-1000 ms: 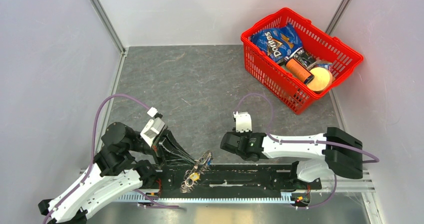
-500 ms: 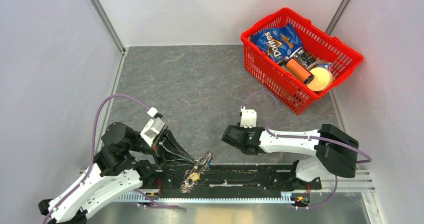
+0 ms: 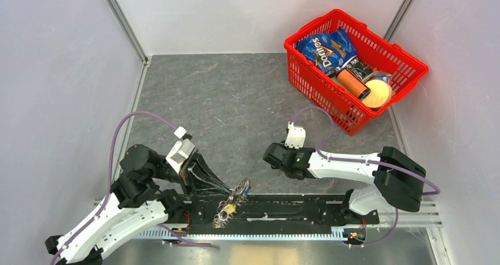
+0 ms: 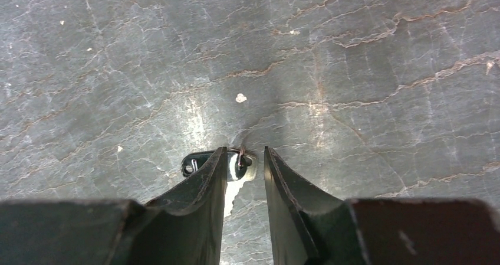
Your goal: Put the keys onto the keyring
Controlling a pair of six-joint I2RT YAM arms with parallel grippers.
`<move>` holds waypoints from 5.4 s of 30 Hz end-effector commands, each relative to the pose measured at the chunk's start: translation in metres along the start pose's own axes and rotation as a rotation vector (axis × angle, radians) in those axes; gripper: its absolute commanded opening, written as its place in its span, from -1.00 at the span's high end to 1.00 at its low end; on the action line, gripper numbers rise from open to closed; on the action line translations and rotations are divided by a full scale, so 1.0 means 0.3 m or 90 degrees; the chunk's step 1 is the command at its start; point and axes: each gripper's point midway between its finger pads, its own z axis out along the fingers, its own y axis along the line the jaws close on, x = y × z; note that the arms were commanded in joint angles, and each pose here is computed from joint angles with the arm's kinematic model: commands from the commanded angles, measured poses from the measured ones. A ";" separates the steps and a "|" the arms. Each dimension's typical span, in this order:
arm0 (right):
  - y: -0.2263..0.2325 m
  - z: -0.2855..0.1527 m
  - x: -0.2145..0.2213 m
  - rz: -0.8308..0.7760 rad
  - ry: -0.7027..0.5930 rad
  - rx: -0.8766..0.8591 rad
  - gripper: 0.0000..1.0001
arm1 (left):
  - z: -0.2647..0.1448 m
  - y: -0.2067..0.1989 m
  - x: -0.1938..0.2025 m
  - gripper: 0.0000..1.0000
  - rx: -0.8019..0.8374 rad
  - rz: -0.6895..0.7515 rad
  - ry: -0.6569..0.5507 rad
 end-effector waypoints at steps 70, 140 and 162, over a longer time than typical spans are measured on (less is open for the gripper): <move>0.290 -0.895 -0.145 -0.612 0.010 -0.788 1.00 | -0.035 -0.148 -0.064 0.96 0.077 0.011 -0.021; 0.410 -1.350 -0.323 -0.834 -0.182 -1.103 1.00 | 0.077 -0.005 -0.154 0.96 0.065 -0.088 -0.095; 0.367 -1.273 -0.366 -0.825 -0.199 -0.975 1.00 | 0.066 -0.029 -0.153 0.96 0.077 -0.071 -0.094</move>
